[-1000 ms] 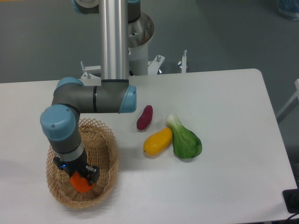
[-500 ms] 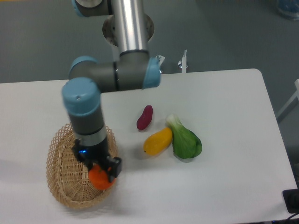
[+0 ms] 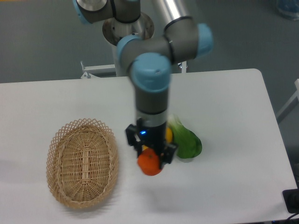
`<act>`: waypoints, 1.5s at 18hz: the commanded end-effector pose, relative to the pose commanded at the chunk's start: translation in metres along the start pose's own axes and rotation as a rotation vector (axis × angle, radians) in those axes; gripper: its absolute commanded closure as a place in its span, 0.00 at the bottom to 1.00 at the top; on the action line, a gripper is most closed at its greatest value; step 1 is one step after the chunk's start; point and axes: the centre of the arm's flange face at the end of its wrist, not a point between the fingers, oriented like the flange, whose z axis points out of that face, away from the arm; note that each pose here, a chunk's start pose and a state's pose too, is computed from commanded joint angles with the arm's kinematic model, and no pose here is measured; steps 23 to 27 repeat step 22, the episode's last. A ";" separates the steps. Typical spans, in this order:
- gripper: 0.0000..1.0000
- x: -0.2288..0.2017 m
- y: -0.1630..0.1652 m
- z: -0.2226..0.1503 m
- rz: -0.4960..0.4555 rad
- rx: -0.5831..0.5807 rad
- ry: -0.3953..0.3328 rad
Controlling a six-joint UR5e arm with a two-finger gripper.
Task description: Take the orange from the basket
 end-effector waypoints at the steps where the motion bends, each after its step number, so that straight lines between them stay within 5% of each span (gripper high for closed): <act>1: 0.33 -0.008 0.008 -0.004 -0.005 -0.002 -0.003; 27: 0.33 -0.025 0.023 -0.011 -0.008 0.000 -0.022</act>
